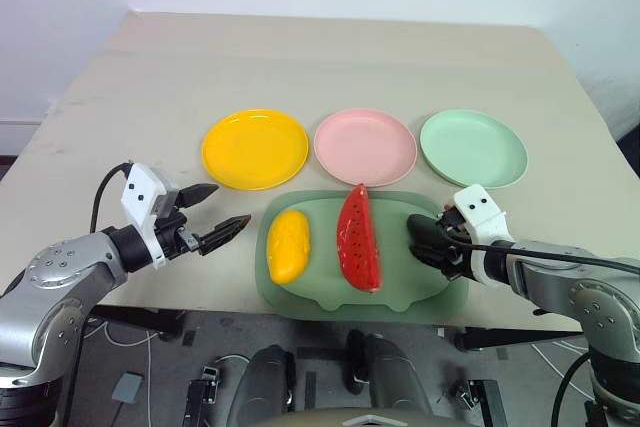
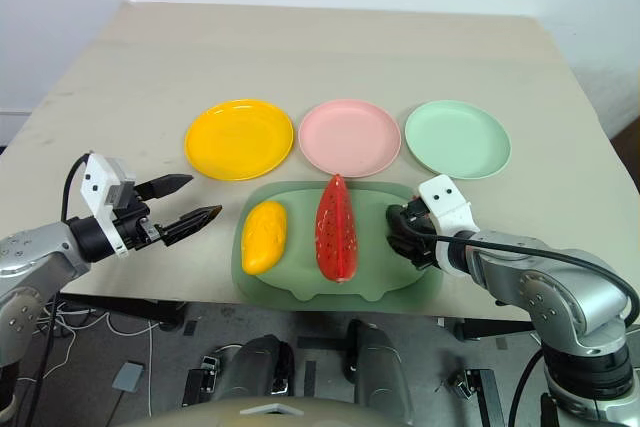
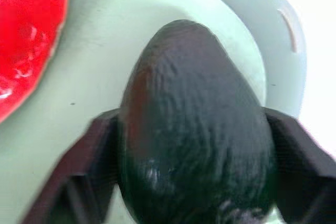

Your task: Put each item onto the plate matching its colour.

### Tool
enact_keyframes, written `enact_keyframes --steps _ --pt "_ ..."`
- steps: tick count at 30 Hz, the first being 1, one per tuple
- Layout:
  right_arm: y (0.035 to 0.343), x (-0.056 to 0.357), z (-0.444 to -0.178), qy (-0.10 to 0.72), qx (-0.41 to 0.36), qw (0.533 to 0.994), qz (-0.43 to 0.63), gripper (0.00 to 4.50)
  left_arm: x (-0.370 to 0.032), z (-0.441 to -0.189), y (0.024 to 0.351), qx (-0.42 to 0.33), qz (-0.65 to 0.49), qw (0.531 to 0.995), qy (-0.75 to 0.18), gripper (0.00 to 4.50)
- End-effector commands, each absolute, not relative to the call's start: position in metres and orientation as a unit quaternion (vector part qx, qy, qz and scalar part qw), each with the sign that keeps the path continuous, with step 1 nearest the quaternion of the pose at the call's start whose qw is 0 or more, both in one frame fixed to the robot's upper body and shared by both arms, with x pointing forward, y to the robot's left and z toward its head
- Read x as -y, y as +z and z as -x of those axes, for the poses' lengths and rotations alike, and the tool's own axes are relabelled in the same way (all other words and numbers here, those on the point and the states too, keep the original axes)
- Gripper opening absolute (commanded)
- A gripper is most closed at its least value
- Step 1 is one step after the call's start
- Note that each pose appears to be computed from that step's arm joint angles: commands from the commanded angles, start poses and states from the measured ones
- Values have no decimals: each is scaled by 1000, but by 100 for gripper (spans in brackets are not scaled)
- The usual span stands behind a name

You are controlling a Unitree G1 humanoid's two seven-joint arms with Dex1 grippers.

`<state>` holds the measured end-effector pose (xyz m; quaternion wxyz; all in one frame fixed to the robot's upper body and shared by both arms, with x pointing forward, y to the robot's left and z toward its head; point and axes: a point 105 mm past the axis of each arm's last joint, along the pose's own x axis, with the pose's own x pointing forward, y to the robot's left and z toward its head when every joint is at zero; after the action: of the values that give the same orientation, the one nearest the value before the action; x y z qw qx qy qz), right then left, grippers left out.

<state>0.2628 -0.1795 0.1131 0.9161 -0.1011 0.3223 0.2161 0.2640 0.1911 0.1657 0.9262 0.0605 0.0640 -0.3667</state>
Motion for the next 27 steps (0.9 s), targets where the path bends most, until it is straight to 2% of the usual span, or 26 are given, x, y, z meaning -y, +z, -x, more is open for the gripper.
enact_keyframes --steps 1,3,6,9,14,17,21,27 --pt "148 181 -275 232 -258 930 119 314 -193 -262 181 -39 -74 927 -365 450" --pt "171 185 -288 234 -223 938 129 314 -194 -263 183 -37 -75 928 -364 450" --pt "192 208 -316 191 -195 948 165 314 -193 -265 185 -33 -73 928 -363 450" --pt "192 234 -352 136 -183 950 214 314 -189 -266 186 -29 -73 927 -367 450" --pt "168 260 -397 89 -189 948 240 314 -185 -269 190 -19 -73 927 -367 450" --pt "161 266 -409 89 -191 946 246 314 -183 -267 192 -17 -74 927 -368 450" --pt "165 268 -415 101 -187 948 239 446 -184 -262 197 -11 -70 930 -360 450" --pt "195 256 -404 140 -150 944 259 446 -185 -259 196 -16 -68 932 -357 450"
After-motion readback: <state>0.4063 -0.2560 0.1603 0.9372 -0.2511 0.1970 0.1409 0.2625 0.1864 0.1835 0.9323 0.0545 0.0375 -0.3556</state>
